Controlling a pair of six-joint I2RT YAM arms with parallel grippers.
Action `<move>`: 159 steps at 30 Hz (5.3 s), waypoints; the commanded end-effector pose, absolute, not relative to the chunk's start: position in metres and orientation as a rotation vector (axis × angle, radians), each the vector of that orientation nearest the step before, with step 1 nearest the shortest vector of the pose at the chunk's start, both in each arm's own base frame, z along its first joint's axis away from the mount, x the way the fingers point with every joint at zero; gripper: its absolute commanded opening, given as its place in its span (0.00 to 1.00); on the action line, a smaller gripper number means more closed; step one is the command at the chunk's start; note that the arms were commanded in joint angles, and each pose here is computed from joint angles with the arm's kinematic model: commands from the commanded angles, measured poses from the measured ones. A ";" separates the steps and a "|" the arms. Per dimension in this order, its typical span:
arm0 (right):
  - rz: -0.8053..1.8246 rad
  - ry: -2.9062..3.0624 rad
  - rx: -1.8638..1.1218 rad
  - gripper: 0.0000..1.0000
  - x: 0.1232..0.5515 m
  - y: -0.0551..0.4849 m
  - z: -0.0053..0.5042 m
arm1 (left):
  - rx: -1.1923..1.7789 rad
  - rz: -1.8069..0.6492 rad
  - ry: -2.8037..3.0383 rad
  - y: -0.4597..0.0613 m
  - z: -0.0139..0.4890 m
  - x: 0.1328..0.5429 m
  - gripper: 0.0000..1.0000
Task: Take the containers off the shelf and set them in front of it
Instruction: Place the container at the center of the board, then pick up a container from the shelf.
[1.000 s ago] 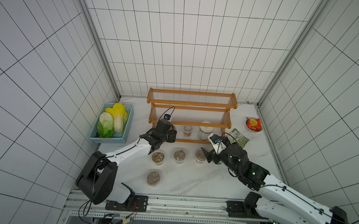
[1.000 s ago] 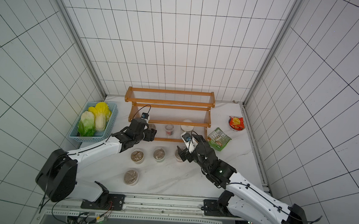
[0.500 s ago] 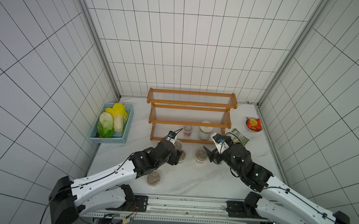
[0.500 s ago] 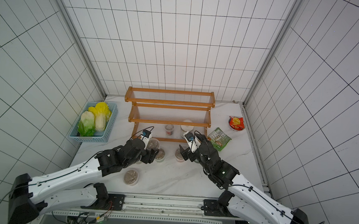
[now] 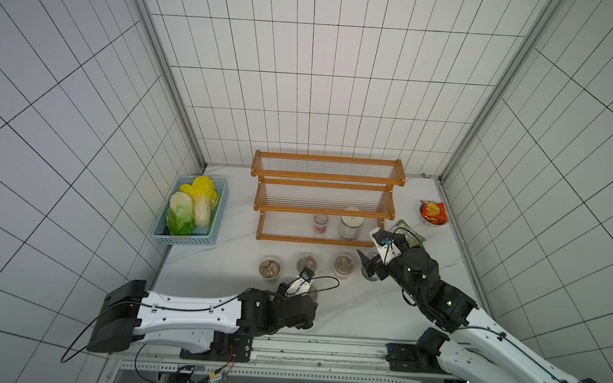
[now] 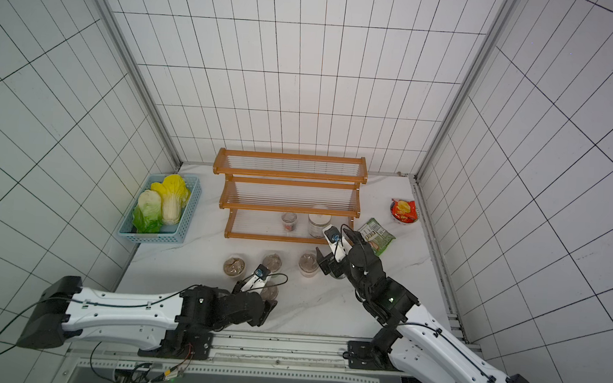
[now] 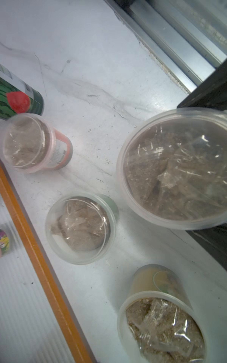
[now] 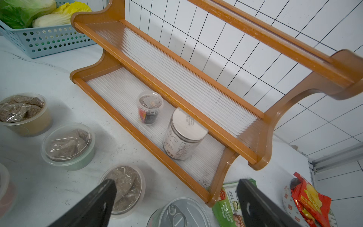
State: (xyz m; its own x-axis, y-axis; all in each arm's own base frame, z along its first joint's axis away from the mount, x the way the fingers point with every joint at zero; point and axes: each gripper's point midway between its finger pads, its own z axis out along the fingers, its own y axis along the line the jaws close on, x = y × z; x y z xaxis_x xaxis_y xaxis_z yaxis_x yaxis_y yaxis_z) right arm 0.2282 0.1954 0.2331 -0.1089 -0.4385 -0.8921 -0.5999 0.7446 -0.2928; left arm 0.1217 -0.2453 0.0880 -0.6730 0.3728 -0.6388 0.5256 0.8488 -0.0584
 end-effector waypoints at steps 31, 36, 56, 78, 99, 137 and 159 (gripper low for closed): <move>0.507 1.849 -0.739 0.99 0.248 0.264 0.235 | 0.624 -0.314 2.387 -0.245 0.078 0.113 0.96; 0.592 1.934 -0.668 0.99 0.267 0.298 0.222 | 0.595 -0.311 2.416 -0.233 0.095 0.110 0.98; 0.325 2.090 -0.374 0.99 0.337 0.349 0.141 | 0.303 -0.307 2.340 -0.172 0.144 0.164 0.98; 0.315 2.084 -0.391 1.00 0.397 0.366 0.108 | 0.239 -0.312 2.325 -0.159 0.148 0.196 0.98; 0.325 2.085 -0.452 0.81 0.389 0.365 0.108 | 0.234 -0.331 2.344 -0.160 0.141 0.204 0.98; 0.300 2.066 -0.484 0.78 0.392 0.374 0.109 | 0.214 -0.329 2.341 -0.156 0.140 0.207 0.98; 0.376 1.990 -0.622 0.65 0.344 0.378 0.140 | 0.205 -0.335 2.334 -0.153 0.142 0.211 0.98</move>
State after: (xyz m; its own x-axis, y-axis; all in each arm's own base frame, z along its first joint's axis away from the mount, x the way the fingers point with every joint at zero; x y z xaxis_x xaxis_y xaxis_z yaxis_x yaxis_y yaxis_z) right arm 0.3554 0.3725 0.1122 -0.4428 -0.2906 -0.8482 -0.5381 0.8429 -0.0079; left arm 0.2091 -0.1522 0.1403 -0.7129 0.0470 -0.6997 0.2340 0.9565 -0.1741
